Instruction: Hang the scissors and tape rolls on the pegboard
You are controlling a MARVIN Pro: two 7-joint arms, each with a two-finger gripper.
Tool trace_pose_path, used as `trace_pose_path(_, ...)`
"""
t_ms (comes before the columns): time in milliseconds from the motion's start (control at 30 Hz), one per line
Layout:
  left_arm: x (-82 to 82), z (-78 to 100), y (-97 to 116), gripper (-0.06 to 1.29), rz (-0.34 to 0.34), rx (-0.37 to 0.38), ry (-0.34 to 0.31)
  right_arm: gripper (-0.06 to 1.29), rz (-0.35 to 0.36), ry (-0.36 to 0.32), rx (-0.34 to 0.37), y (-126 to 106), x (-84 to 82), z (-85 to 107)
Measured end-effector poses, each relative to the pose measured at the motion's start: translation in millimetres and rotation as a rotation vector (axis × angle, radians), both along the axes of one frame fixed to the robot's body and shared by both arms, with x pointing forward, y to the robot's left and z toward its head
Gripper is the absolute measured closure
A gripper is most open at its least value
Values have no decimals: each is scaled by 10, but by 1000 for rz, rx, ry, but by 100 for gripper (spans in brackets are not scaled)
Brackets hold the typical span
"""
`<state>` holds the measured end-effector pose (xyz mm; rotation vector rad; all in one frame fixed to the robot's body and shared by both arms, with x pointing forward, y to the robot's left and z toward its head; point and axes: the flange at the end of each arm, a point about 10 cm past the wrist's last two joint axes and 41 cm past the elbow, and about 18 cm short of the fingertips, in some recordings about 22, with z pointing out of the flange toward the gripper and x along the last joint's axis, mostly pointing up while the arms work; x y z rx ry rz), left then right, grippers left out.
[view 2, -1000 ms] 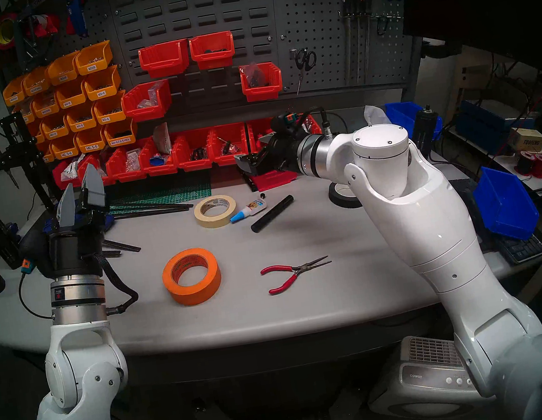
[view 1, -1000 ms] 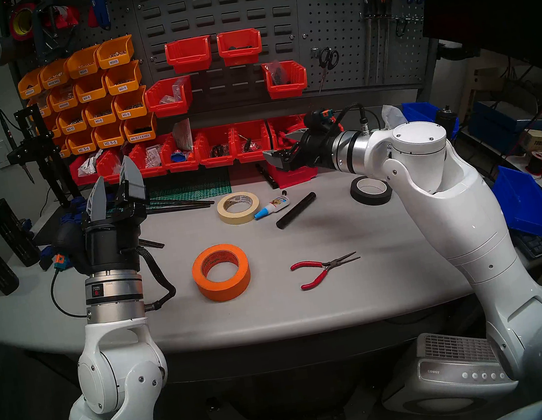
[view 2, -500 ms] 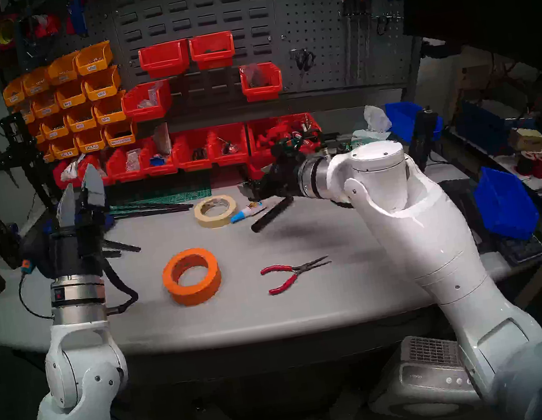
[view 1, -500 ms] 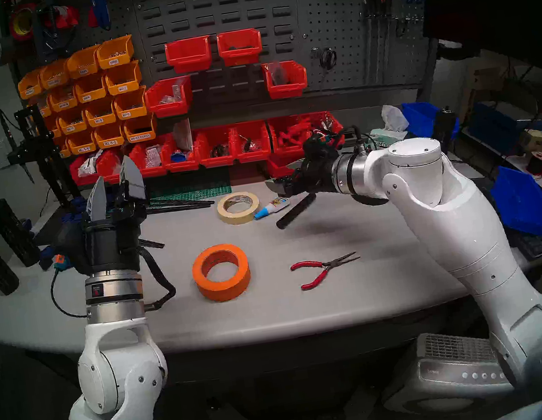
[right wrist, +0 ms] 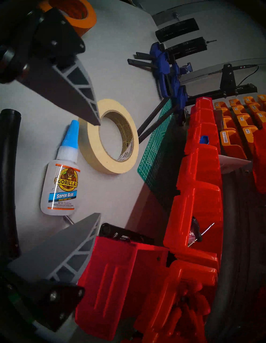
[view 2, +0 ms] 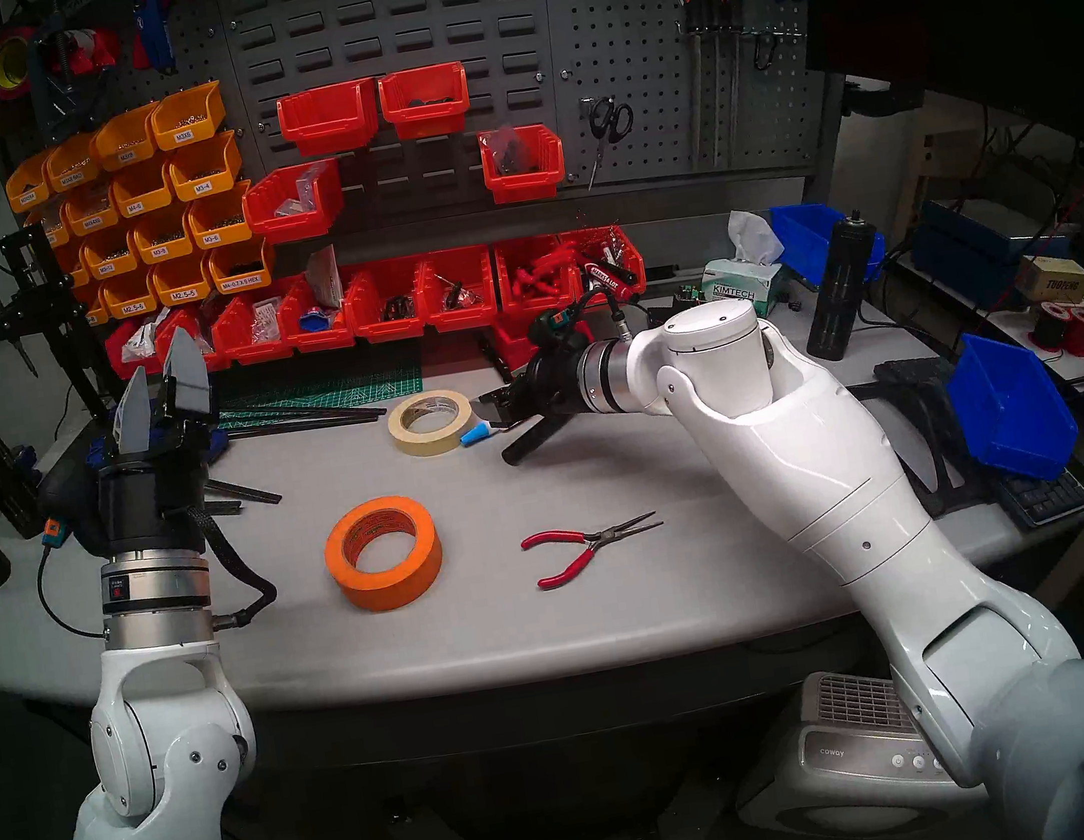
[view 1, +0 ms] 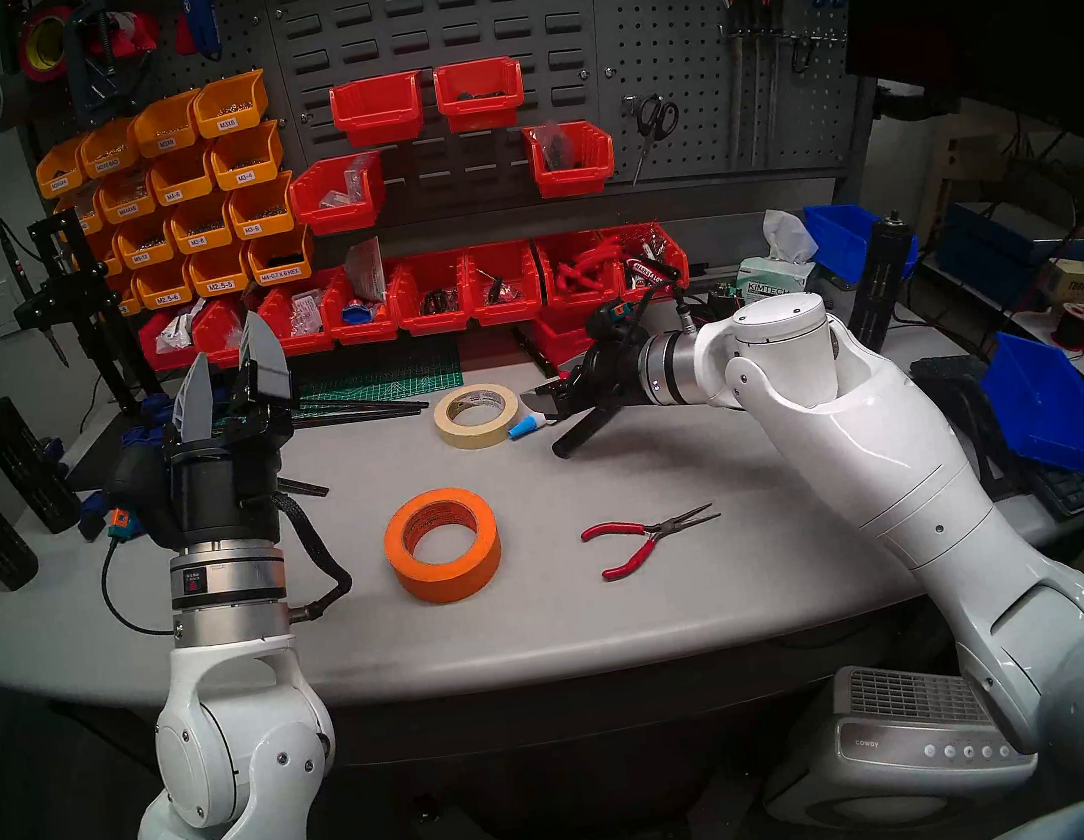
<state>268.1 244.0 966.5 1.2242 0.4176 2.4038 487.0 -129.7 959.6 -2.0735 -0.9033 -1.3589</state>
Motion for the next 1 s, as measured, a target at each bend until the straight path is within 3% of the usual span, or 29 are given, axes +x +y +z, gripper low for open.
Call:
trace_pose_path(367,0,-1,0,0,0,0,0,1,22,-28,-8,60,162,134)
trace_pose_path(1000,1,-1,0,0,0,0,0,1,80,21,-46,301,490,-1)
